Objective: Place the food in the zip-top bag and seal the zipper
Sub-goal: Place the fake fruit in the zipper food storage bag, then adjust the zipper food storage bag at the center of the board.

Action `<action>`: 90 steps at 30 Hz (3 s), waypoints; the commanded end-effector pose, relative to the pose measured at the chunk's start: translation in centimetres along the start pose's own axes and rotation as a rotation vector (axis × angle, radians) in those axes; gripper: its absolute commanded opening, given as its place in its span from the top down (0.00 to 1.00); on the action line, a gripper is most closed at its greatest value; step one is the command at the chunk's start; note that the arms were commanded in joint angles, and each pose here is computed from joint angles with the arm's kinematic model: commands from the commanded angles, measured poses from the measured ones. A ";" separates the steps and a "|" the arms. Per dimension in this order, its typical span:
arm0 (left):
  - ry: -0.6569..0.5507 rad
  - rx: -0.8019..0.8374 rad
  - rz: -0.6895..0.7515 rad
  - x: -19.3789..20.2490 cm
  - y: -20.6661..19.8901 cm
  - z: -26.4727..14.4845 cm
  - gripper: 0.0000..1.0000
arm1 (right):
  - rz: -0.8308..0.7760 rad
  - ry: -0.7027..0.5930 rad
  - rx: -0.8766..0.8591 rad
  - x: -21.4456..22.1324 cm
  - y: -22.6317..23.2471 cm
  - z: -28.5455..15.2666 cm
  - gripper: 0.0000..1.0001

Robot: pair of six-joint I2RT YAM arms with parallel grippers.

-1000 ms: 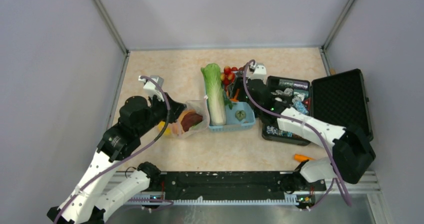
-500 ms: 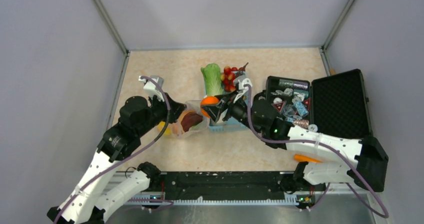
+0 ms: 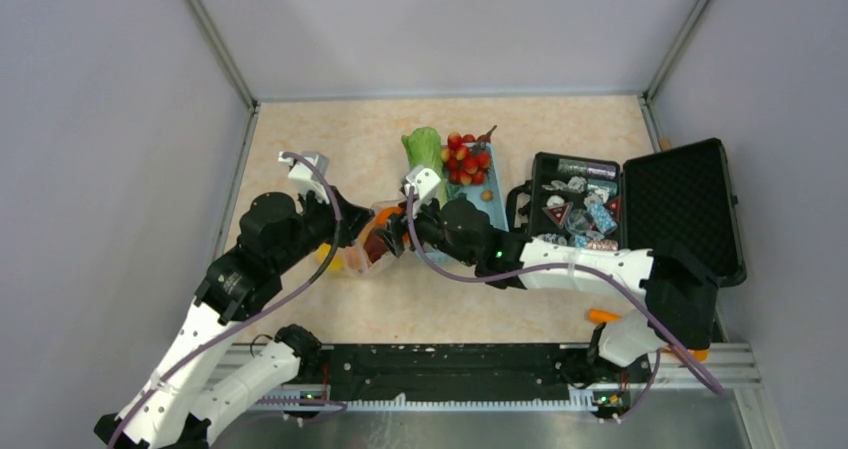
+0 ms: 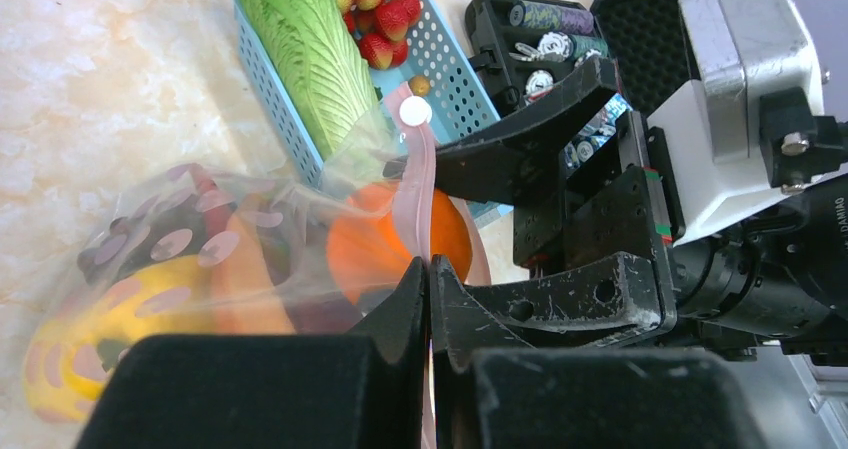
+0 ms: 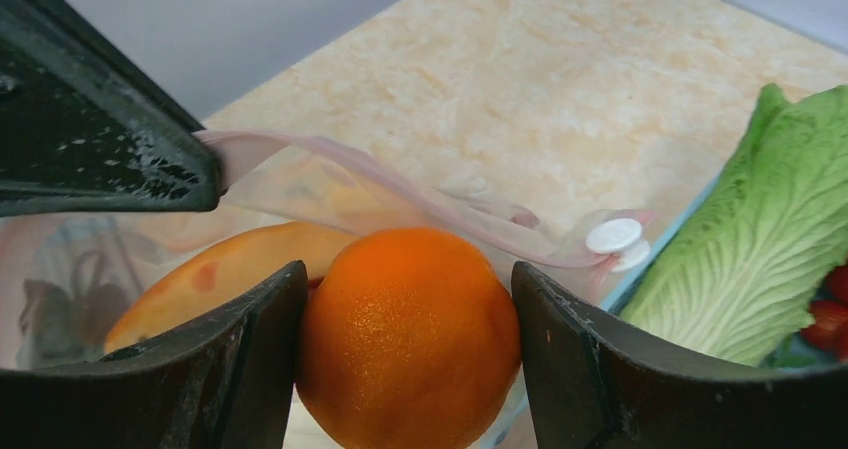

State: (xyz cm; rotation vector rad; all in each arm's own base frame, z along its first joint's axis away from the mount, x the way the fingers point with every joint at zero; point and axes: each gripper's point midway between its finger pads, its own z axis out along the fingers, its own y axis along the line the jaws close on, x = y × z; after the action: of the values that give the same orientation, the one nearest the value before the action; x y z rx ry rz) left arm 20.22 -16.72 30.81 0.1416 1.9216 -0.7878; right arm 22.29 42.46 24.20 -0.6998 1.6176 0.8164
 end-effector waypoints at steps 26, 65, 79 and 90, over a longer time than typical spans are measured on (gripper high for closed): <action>-0.078 0.046 0.016 -2.2 -1.3 -0.4 1.00 | 0.229 0.015 0.157 -1.4 -2.1 -5.0 0.34; -0.090 0.233 0.071 -4.8 -6.0 -5.2 0.64 | 0.013 -0.039 -0.179 -14.5 1.7 -1.8 1.00; -0.236 0.069 0.180 -8.0 -3.7 -9.4 0.01 | -0.051 0.045 -0.644 -11.8 4.8 -8.6 1.00; -0.224 0.088 0.223 -7.6 -3.8 -7.8 0.01 | -0.162 -0.059 -0.930 -15.5 8.5 -14.9 1.00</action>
State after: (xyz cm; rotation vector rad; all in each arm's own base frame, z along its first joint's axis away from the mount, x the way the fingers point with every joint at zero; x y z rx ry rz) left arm 15.90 -12.35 41.20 0.2498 1.6476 -0.6938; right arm 11.83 37.25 37.72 -1.3326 1.2946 1.4827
